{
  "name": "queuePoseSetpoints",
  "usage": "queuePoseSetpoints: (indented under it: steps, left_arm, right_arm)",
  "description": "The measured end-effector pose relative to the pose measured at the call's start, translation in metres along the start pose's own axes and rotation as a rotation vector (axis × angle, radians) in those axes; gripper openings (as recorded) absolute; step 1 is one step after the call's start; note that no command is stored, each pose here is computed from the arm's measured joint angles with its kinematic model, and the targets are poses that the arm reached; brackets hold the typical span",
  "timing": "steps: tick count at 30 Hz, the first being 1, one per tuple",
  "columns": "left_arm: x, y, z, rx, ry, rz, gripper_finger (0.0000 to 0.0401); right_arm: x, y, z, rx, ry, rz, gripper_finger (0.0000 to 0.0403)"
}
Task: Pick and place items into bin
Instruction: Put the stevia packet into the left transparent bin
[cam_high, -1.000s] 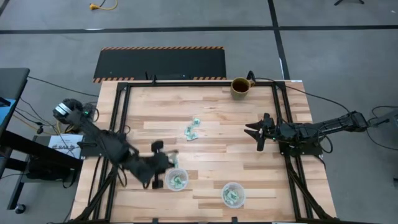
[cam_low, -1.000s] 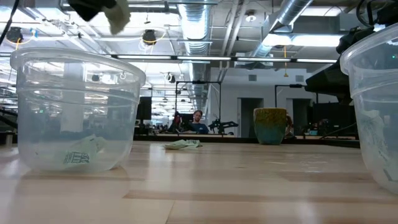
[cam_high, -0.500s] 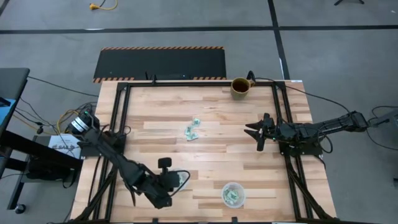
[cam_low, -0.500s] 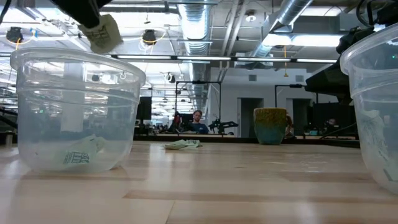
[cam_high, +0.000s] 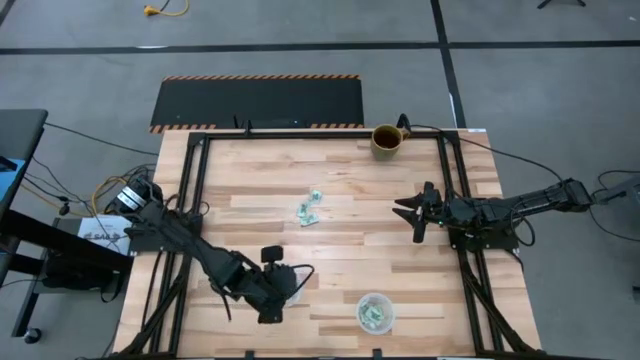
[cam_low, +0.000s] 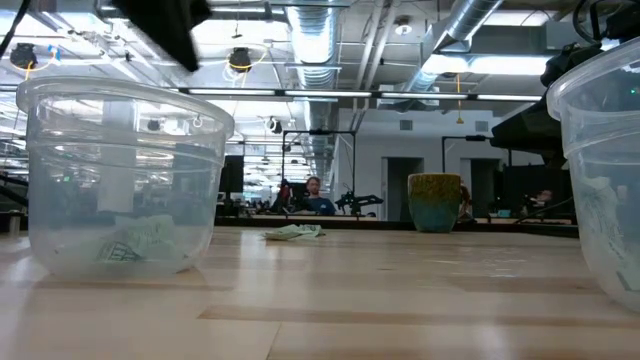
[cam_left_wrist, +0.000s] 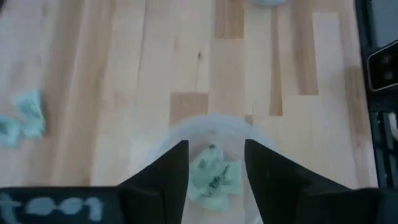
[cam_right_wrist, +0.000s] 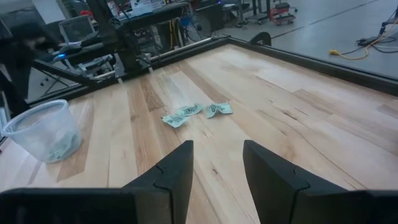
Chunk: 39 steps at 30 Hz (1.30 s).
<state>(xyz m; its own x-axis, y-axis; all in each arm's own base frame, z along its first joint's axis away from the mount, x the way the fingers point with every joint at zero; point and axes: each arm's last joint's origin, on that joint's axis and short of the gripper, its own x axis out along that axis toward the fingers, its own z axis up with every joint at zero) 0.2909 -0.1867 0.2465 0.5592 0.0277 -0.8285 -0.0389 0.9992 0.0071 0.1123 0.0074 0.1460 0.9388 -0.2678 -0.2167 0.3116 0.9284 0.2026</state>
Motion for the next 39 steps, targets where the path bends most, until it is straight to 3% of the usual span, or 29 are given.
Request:
queuePoseSetpoints:
  steps: [5,9,11,15,21,27,33,39]
  left_arm:
    - [-0.018,0.019,0.027,0.127,-0.025,0.140,0.0148]
    - [-0.027,0.050,0.046,0.221,-0.010,0.344,0.0148]
    - [-0.026,0.070,0.055,0.241,0.017,0.376,0.0149]
    - [-0.015,0.114,0.067,0.263,0.105,0.307,0.0149]
    - [0.010,0.176,0.071,0.294,0.116,0.188,0.0149]
    - [0.036,0.226,0.051,0.290,0.119,0.086,0.0149]
    - [0.058,0.253,0.024,0.279,0.106,0.028,0.0149]
    - [0.076,0.256,0.000,0.313,0.069,-0.025,0.0149]
  right_arm:
    - [0.000,0.000,0.000,0.000,0.000,0.000,0.0134]
    - [0.000,0.000,0.000,0.000,0.000,0.000,0.0133]
    - [0.000,0.000,0.000,0.000,0.000,0.000,0.0133]
    - [0.000,0.000,0.000,0.000,0.000,0.000,0.0134]
    - [0.000,0.000,0.000,0.000,0.000,0.000,0.0133]
    - [0.000,0.000,0.000,0.000,0.000,0.000,0.0134]
    - [0.000,0.000,0.000,0.000,0.000,0.000,0.0133]
    - [0.000,0.000,0.000,0.000,0.000,0.000,0.0134]
